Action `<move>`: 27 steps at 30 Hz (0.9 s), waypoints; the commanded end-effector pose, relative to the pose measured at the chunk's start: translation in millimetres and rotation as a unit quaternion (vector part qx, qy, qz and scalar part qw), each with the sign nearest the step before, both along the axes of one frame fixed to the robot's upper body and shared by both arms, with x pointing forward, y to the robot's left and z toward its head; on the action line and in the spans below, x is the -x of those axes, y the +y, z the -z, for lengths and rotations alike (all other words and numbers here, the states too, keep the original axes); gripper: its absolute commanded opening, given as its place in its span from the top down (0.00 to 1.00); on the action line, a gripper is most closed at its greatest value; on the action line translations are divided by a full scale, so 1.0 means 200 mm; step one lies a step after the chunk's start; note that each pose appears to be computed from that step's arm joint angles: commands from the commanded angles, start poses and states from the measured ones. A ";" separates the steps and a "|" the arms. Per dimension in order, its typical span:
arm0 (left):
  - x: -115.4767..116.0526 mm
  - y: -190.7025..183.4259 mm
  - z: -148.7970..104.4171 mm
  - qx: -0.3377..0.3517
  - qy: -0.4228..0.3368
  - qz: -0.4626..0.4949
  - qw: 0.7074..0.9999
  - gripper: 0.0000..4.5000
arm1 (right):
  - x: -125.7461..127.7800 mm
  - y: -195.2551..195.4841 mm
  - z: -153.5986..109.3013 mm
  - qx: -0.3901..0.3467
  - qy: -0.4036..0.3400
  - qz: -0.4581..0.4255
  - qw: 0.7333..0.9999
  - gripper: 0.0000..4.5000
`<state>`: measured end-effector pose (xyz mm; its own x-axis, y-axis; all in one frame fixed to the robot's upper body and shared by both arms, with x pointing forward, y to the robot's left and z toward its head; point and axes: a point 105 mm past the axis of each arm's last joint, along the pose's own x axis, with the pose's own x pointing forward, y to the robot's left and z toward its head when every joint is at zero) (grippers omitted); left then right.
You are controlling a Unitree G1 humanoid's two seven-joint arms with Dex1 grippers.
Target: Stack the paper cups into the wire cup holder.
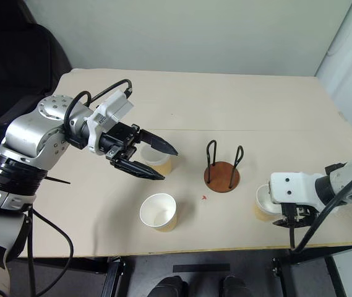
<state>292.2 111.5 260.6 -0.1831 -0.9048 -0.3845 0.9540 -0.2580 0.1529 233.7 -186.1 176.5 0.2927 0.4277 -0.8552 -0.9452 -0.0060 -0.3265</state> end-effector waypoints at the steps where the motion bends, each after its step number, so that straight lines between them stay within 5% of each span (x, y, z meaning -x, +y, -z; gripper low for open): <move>1: 0.02 0.01 -0.06 0.002 -0.016 0.017 1.000 0.25 | -0.01 0.02 0.01 0.008 -0.005 -0.017 1.000 0.18; 5: 0.02 0.02 -0.06 0.004 -0.015 0.013 1.000 0.25 | -0.02 0.03 0.04 0.011 0.001 -0.025 1.000 0.18; 8: 0.02 0.02 -0.07 0.007 -0.014 0.011 1.000 0.25 | -0.03 0.04 0.05 0.012 0.004 -0.026 1.000 0.31; 17: 0.00 0.05 -0.06 0.008 -0.016 -0.003 1.000 0.25 | -0.03 0.05 0.05 0.014 0.016 -0.030 0.999 0.99; 27: -0.02 0.08 -0.07 0.015 -0.025 -0.018 0.999 0.25 | -0.11 0.06 -0.10 0.015 -0.030 -0.028 0.999 0.99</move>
<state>299.9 122.0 263.6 -0.1279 -0.9199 -0.3706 0.9661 -0.2001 0.1631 250.5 -172.5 184.2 0.2744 0.4268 -0.8617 -0.9405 -0.0674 -0.3329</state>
